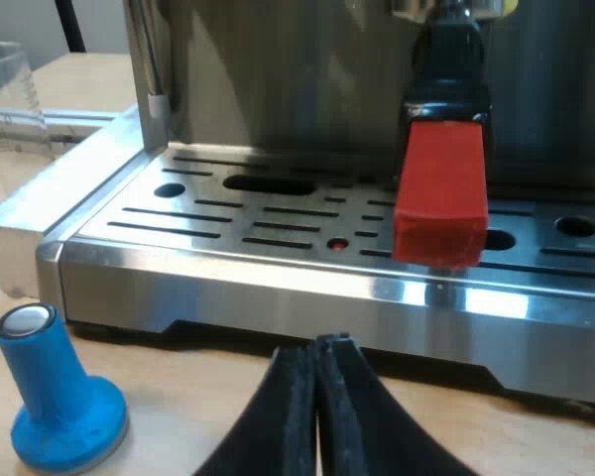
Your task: Grind coffee beans and then tamp
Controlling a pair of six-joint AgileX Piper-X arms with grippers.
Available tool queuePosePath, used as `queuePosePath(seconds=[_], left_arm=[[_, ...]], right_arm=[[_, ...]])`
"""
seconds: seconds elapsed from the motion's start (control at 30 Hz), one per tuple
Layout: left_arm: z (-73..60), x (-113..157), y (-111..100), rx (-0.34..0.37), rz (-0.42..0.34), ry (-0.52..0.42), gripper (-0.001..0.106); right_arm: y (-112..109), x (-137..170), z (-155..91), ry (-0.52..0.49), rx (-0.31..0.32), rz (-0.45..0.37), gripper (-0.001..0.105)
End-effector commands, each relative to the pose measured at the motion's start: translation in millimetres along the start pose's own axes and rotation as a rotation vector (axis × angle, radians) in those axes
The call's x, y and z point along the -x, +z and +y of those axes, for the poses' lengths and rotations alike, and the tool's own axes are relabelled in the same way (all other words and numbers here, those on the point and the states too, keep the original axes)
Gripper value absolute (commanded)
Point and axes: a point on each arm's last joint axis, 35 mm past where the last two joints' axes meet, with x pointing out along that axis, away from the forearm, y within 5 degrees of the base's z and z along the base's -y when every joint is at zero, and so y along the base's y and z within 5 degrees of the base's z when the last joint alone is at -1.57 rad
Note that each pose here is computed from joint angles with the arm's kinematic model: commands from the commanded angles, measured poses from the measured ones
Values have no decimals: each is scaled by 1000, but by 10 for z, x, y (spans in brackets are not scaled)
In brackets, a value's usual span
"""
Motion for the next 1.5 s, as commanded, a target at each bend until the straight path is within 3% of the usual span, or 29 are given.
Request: queuePosePath(seconds=[0.03, 0.2, 0.27, 0.33, 0.37, 0.43, 0.6, 0.77, 0.83, 0.9, 0.93, 0.97, 1.07, 1.13, 1.27, 1.43, 1.5], left_arm=[[-13, 1, 26, -9, -18, -14, 73], [-13, 1, 26, -9, -18, -14, 73], [-13, 1, 33, -11, -24, -14, 73], [-13, 1, 36, -13, -27, -14, 73], [-14, 1, 41, -15, -31, -15, 73], [-14, 1, 42, -15, -32, -15, 73], [-14, 1, 42, -15, -32, -15, 73], [-14, 1, 42, -15, -32, -15, 73], [-14, 1, 42, -15, -32, -15, 73], [-14, 1, 42, -15, -32, -15, 73], [-14, 1, 43, -15, -32, -15, 73], [-14, 1, 43, -15, -32, -15, 73], [-14, 2, 50, -18, -39, -15, 73], [-14, 2, 50, -18, -39, -15, 73], [-14, 2, 55, -20, -43, -15, 73], [-15, 2, 61, -22, -48, -15, 73], [-15, 2, 66, -24, -52, -16, 73]], right_arm=[[62, 65, 20, -9, -20, -21, 0], [160, 116, -28, -23, -59, -42, 4], [253, 141, -98, -64, -75, -57, 26], [288, 151, -121, -64, -84, -62, 39], [330, 162, -149, -64, -103, -68, 60], [369, 155, -186, -72, -114, -71, 71], [440, 143, -257, -89, -115, -77, 70], [647, 3, -419, -158, -197, -86, 70], [732, -54, -445, -151, -199, -85, 70], [794, -133, -460, -133, -155, -62, 70], [853, -202, -449, -90, -91, -20, 70], [872, -225, -448, -74, -72, -2, 70], [937, -316, -481, -44, -68, 76, 70], [965, -376, -531, -34, -32, 141, 70], [979, -447, -597, 9, -69, 232, 70], [925, -554, -723, 99, -192, 414, 70], [905, -586, -763, 137, -203, 467, 70]])
